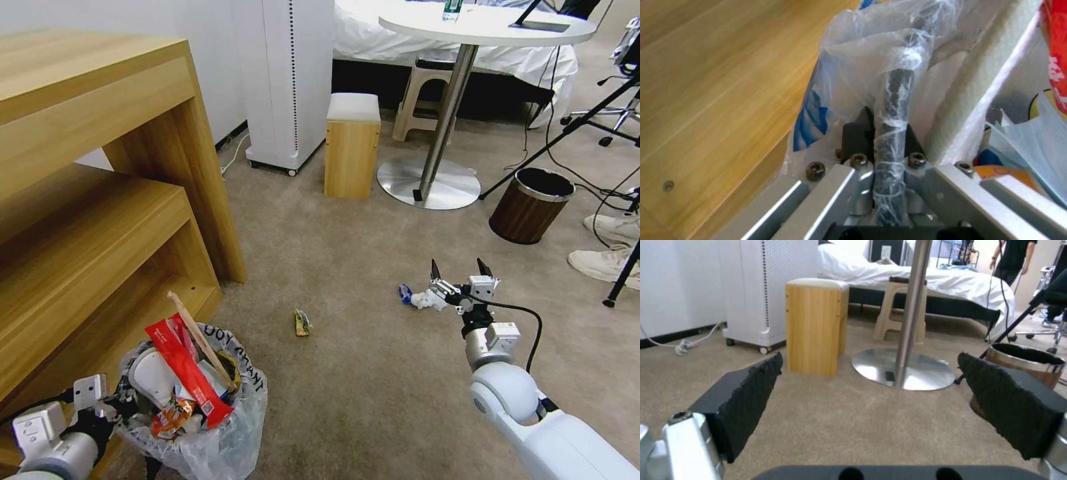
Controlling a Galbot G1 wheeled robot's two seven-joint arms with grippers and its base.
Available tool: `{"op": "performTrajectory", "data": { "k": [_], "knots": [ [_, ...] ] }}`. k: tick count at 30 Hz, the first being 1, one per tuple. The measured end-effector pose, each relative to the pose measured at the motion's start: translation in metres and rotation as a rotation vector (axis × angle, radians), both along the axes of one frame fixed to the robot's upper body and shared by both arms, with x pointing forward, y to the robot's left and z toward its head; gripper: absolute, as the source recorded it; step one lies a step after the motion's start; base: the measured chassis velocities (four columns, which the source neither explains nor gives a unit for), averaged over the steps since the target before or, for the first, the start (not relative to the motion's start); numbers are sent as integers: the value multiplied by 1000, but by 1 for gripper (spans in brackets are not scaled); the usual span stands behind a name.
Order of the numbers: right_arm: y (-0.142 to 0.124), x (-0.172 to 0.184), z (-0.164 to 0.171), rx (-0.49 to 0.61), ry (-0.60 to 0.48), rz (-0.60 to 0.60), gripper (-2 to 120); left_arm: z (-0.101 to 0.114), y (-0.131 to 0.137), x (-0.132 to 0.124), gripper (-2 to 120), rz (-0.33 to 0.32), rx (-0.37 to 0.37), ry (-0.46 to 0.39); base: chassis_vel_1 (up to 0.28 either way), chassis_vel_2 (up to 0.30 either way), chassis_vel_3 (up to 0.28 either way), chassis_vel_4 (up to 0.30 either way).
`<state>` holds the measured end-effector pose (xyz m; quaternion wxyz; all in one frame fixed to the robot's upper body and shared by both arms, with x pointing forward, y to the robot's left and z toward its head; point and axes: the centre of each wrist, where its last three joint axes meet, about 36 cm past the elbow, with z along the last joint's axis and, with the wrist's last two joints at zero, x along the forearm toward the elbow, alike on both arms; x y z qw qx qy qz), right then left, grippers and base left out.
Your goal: Pick up the trash bin and place the garbage on the floor into it.
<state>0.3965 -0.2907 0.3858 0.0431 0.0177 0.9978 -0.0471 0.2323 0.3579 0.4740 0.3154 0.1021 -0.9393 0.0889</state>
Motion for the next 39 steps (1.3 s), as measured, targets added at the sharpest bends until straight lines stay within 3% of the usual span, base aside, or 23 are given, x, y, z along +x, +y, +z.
{"op": "performTrajectory", "data": {
  "k": [22, 26, 29, 32, 39],
  "knots": [
    [7, 6, -4, 14, 6, 31, 100, -5, 5, 3, 0, 17, -5, 9, -60, 66, 64, -63],
    [6, 6, -1, 46, 10, 103, 100, -7, 3, 2, 0, 18, -8, 11, -59, 31, 26, -44],
    [6, 9, 0, 90, 30, 178, 100, -8, 1, 2, 0, 17, -12, 10, 0, 0, 0, 0],
    [7, 14, 3, 234, 100, 310, 100, -7, -2, 1, 0, 12, -16, 3, 0, 0, 0, 0],
    [29, 32, -8, 457, 228, 420, 100, -7, -4, 0, 0, 11, -16, -2, 0, 0, 0, 0]
  ]
}}
